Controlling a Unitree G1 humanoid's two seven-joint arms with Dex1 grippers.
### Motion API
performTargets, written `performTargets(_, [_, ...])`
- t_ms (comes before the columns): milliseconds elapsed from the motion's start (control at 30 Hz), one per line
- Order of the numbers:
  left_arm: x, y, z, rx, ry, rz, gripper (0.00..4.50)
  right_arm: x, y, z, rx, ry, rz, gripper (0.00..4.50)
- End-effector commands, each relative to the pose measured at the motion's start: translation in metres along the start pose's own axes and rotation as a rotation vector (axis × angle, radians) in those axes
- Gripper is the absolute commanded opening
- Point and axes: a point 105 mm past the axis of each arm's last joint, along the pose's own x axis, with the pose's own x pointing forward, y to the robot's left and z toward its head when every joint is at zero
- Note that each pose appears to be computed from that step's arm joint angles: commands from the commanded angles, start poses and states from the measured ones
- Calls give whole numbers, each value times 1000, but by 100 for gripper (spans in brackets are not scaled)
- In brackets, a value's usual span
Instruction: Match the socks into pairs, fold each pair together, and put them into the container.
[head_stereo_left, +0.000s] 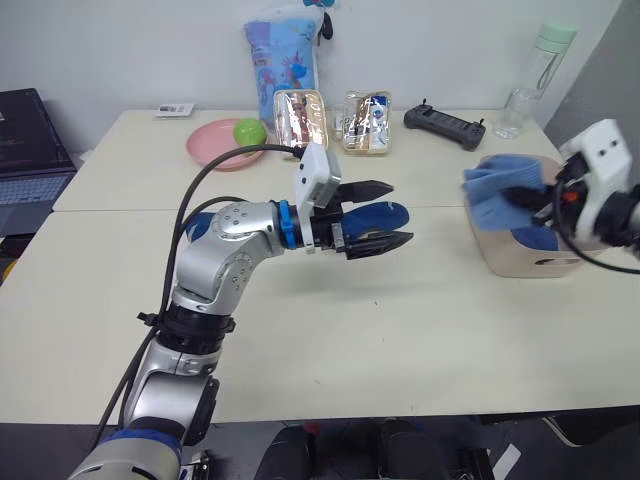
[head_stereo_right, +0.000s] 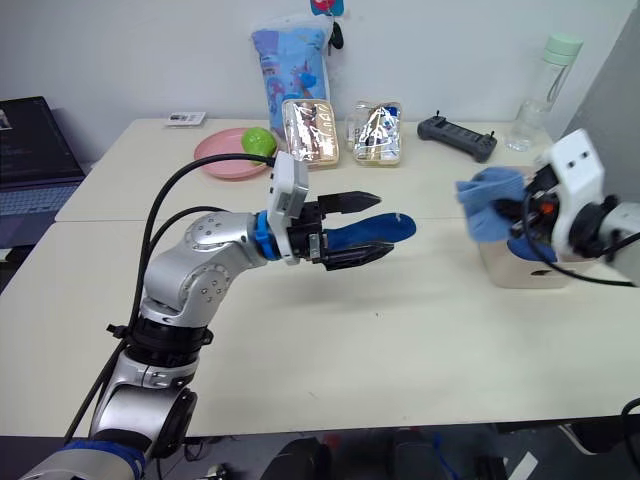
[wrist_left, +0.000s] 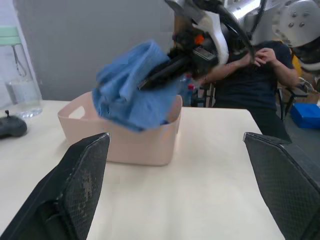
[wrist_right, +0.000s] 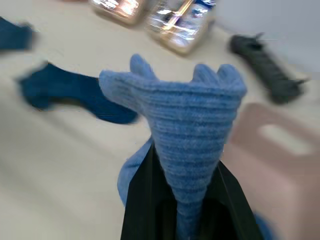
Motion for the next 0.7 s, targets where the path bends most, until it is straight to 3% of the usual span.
performTargets(33, [17, -5, 11, 50, -61, -17, 447, -2, -38, -2, -354, 49, -114, 0])
performTargets(300, [21, -18, 5, 41, -65, -47, 447, 29, -49, -57, -799, 267, -1, 0])
performTargets(700, [16, -19, -2, 55, -39, -10, 447, 46, -33, -96, -892, 365, 209, 0])
